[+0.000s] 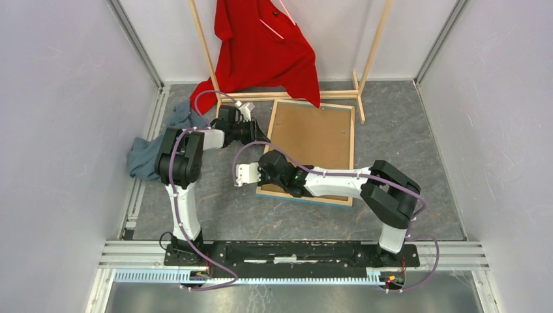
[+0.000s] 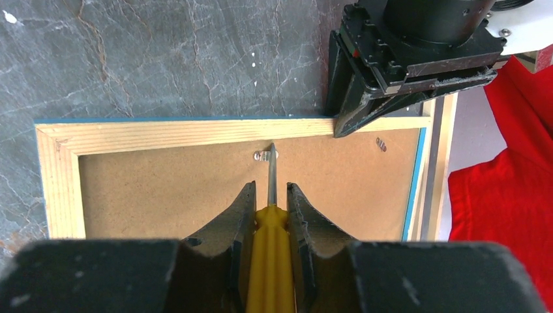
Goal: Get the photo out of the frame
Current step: Release the photo frame item from the photo frame, then adjust the photo frame at the center of the board.
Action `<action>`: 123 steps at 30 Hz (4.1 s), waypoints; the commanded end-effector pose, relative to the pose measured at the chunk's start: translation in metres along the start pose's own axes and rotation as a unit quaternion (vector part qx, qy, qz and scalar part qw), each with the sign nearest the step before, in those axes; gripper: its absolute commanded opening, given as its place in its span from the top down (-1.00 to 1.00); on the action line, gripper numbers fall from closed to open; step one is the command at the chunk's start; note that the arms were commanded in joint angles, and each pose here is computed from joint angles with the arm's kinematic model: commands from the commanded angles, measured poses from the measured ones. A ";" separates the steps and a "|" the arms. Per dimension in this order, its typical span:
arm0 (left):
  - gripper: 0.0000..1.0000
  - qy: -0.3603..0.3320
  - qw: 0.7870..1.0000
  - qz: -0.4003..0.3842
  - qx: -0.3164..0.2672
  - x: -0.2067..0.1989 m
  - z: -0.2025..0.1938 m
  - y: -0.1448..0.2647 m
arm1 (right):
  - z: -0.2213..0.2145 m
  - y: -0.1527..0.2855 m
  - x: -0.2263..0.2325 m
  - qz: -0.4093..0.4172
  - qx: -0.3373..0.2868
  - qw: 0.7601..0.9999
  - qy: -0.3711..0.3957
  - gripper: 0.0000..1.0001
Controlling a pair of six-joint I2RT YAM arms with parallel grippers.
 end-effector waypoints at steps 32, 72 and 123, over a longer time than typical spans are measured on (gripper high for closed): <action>0.35 0.013 0.994 0.074 0.074 0.030 -0.038 0.003 | -0.067 0.097 -0.106 -0.051 0.023 0.994 -0.095 1.00; 0.33 -0.156 0.961 0.148 0.172 0.007 -0.006 0.018 | -0.128 0.165 -0.116 -0.119 -0.068 0.958 -0.252 1.00; 0.46 -0.419 0.879 0.147 0.174 -0.020 0.075 0.015 | -0.134 0.162 -0.115 -0.126 -0.062 0.957 -0.254 1.00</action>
Point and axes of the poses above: each gripper's point midway between its finger pads, its own y axis back along the fingers, its own x axis along the line the jaws close on, z = x × y, the point moved 1 cm from there along y, back along the fingers, and after that the axes turned 6 degrees about -y, right-handed, at the moved point
